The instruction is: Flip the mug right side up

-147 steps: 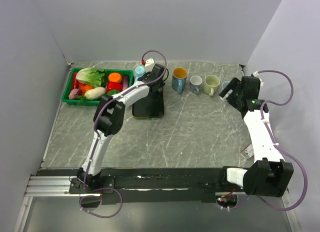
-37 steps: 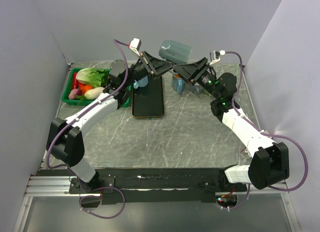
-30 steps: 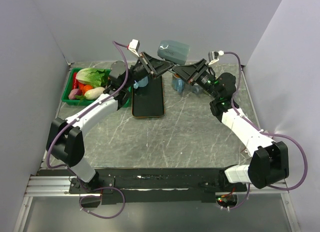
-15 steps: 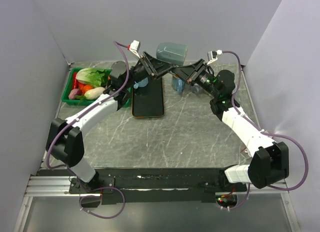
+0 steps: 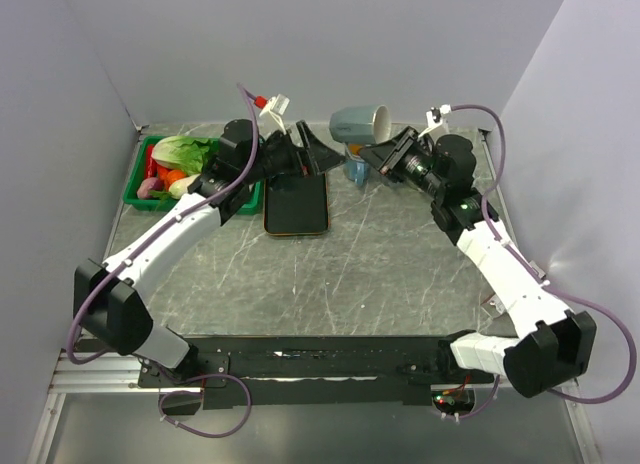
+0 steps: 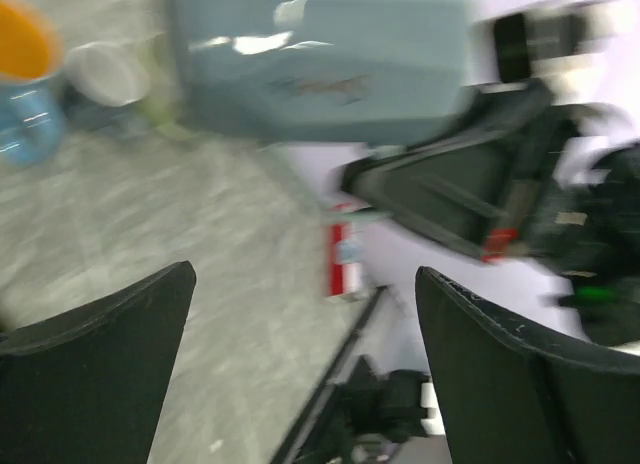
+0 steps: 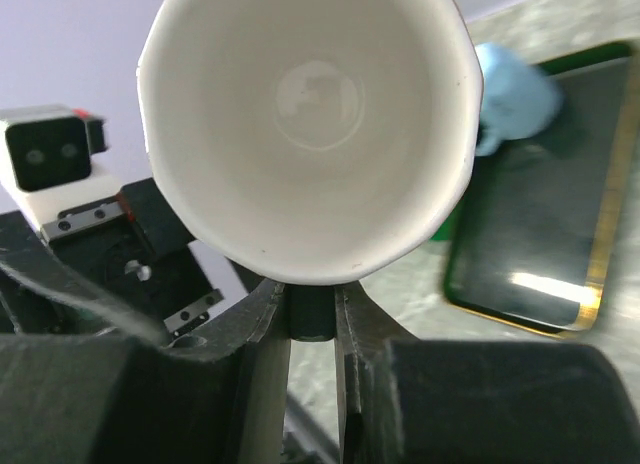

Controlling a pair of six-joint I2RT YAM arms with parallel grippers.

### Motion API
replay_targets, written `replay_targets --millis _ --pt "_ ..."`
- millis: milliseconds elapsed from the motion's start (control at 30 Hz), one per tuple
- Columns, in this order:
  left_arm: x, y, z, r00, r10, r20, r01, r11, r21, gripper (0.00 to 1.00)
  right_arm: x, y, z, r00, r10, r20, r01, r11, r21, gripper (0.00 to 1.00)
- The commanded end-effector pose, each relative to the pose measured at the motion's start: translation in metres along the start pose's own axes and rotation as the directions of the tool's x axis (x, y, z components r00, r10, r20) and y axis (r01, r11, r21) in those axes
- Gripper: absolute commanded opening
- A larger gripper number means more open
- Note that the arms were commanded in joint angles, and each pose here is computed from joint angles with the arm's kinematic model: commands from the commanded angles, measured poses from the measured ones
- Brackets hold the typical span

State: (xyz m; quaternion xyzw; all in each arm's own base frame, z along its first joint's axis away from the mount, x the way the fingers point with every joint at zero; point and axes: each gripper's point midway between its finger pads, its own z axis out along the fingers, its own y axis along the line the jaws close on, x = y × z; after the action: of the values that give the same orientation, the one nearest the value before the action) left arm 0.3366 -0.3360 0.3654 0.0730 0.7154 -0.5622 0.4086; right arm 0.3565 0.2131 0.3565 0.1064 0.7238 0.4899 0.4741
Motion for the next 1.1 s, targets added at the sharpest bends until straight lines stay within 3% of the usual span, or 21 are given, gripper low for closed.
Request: replay_targets --millis 0,267,467,833,1067 --pt "0.003 0.038 -0.025 0.993 0.119 -0.020 -0.121 0.964 -0.236 0.96 -0.062 0.045 -0.034 0.951 -0.224 0.212 0.223 0.974 0.027 0.00" --pt "-0.012 0.064 -0.041 0.988 0.154 0.023 -0.135 0.918 -0.373 0.96 -0.063 -0.021 -0.052 0.895 -0.433 0.103 0.376 0.860 0.345 0.00" --pt "-0.020 0.075 -0.046 0.987 0.162 0.025 -0.136 0.896 -0.424 0.96 -0.073 -0.077 -0.078 0.863 -0.505 0.012 0.404 0.704 0.584 0.00" --pt "-0.015 0.086 -0.049 0.991 0.137 0.010 -0.118 0.887 -0.446 0.96 -0.107 -0.185 -0.157 0.916 -0.401 0.030 0.184 0.483 0.856 0.00" --pt "-0.013 0.098 -0.050 0.993 0.120 -0.007 -0.109 0.876 -0.469 0.96 -0.095 -0.238 -0.194 0.957 -0.284 0.059 0.040 0.331 0.943 0.00"
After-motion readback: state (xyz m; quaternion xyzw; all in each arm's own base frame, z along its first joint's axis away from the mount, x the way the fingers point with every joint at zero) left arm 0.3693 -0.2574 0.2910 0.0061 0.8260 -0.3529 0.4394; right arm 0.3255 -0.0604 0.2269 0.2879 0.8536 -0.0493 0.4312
